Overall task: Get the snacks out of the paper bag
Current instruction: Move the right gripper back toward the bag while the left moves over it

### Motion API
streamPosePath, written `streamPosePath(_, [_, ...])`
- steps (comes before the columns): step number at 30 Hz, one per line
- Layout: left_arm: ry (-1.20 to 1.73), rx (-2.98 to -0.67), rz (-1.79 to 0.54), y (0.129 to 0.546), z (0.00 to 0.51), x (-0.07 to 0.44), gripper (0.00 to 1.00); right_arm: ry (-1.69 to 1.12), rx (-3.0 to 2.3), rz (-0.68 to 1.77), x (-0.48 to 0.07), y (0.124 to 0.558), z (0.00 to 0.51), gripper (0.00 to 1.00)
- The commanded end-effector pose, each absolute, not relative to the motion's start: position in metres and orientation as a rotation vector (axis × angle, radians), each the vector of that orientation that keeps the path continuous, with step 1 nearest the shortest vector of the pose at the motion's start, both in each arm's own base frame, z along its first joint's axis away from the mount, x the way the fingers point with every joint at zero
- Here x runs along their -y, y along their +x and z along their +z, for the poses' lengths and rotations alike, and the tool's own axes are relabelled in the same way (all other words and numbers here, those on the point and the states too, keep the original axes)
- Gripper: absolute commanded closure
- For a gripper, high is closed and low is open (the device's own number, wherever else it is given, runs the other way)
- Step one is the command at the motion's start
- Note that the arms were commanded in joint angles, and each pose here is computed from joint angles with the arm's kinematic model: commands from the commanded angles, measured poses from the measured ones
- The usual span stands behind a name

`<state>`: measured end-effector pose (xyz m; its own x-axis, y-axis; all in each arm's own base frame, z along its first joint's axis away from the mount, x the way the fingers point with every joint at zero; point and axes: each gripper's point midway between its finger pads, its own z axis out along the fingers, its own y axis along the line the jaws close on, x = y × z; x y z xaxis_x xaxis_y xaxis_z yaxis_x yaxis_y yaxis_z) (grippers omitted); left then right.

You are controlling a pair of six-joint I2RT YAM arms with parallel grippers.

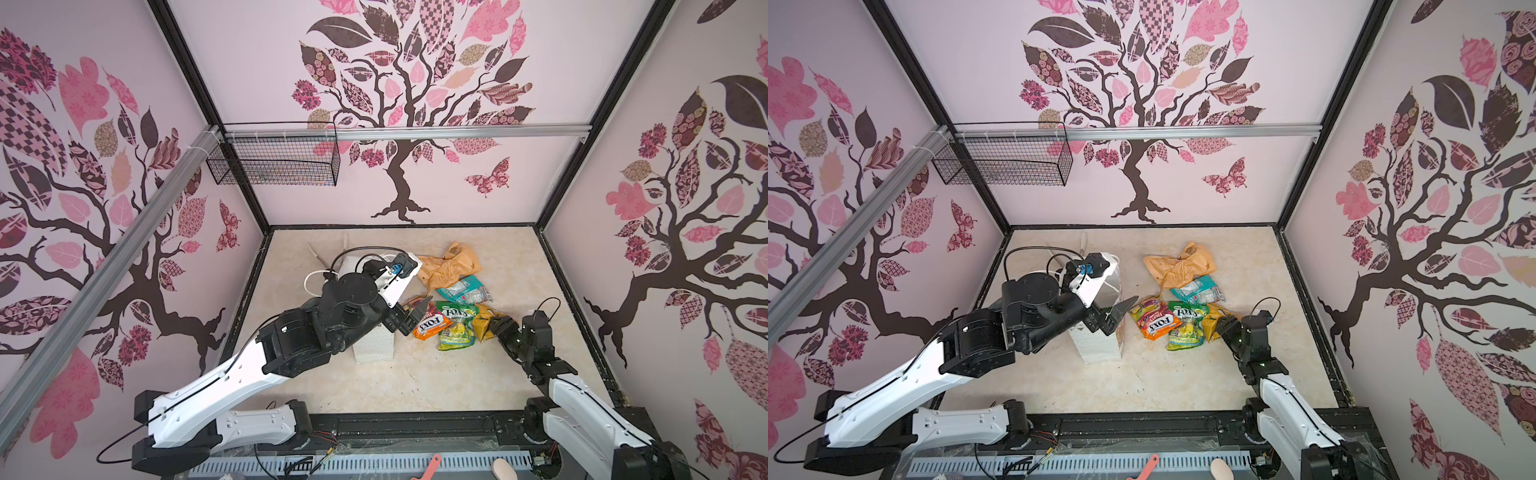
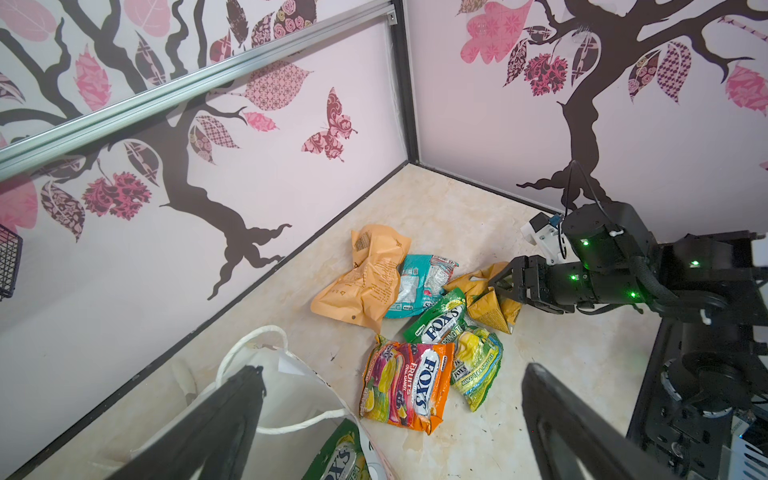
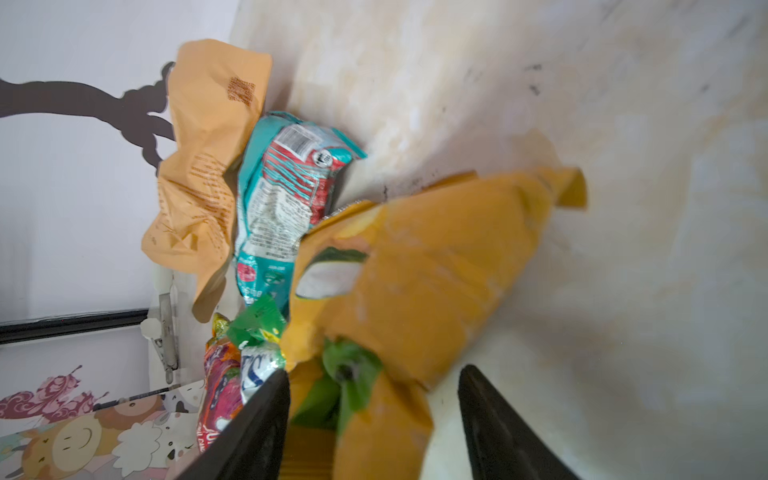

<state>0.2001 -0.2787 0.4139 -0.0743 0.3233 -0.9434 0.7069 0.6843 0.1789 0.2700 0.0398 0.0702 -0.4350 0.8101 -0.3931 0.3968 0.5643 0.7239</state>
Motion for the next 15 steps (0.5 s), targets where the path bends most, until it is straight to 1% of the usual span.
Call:
streamPosePath(1, [0.823, -1.666, -0.401, 0.200, 0.416, 0.279, 0.02, 0.956, -2.045, 0.697, -0.038, 0.265, 0.080, 0.23])
streamPosePath(4, [0.817, -1.666, -0.404, 0.200, 0.416, 0.279, 0.01, 0.896, -2.012, 0.744, -0.044, 0.267, 0.106, 0.10])
streamPosePath(6, [0.810, -1.665, -0.406, 0.200, 0.417, 0.279, 0.01, 0.859, -1.978, 0.782, -0.047, 0.269, 0.127, 0.06])
streamPosePath(9, [0.801, -1.664, -0.409, 0.201, 0.419, 0.278, 0.02, 0.799, -1.935, 0.845, -0.055, 0.270, 0.158, 0.04])
streamPosePath(15, [0.746, -1.664, -0.385, 0.206, 0.424, 0.272, 0.01, 0.626, -1.857, 0.985, -0.078, 0.271, 0.220, 0.04])
